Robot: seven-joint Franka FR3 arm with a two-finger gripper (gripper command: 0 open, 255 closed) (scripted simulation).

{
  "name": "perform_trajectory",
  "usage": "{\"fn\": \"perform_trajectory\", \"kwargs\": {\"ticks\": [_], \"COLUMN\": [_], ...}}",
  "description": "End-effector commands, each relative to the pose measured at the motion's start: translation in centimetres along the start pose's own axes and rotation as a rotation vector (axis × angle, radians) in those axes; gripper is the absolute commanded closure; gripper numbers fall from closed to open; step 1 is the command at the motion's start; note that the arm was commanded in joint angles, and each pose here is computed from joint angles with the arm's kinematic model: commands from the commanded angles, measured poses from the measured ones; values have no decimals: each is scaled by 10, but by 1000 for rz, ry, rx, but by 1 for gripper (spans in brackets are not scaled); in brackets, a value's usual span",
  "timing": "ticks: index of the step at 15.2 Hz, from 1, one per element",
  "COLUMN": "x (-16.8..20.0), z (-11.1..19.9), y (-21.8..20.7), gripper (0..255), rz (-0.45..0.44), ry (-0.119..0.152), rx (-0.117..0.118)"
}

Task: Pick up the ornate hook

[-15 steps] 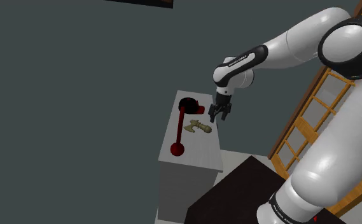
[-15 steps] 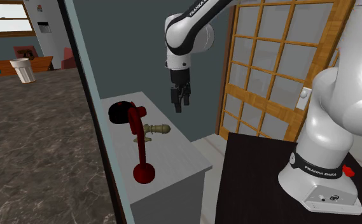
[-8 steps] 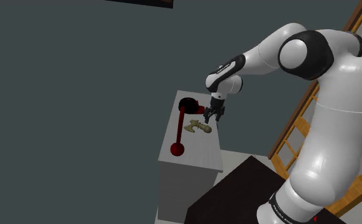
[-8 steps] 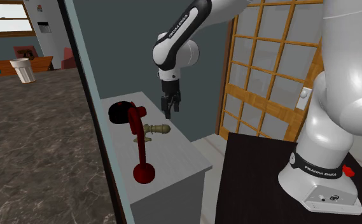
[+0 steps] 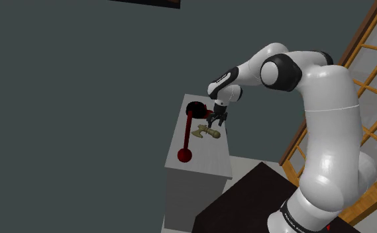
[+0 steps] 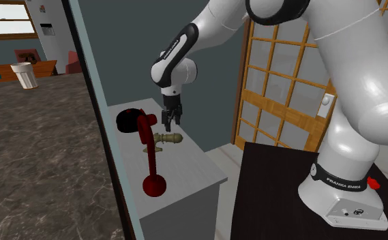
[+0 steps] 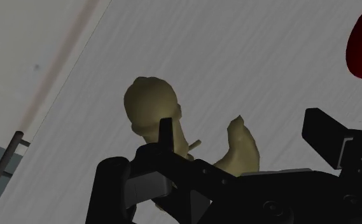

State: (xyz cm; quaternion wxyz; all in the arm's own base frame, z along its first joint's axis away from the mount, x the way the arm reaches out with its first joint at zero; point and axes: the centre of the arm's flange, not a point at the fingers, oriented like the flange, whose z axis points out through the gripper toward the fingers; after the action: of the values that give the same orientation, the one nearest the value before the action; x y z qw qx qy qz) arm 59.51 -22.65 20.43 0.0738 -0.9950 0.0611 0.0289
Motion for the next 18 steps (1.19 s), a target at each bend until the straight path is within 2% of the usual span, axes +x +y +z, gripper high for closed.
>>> {"fn": "perform_trajectory", "kwargs": {"ticks": [1,6,14,16,17,18], "x": [18,66,70,70,70,70], "z": [17,49,89,89,89,89], "y": [13,41,48,48,48,48], "gripper": [0,0,0,0,255,255], "rz": [2,8,8,8,8,8], "ry": [10,34,35,35,35,35], "rx": [3,9,9,9,9,9]}}
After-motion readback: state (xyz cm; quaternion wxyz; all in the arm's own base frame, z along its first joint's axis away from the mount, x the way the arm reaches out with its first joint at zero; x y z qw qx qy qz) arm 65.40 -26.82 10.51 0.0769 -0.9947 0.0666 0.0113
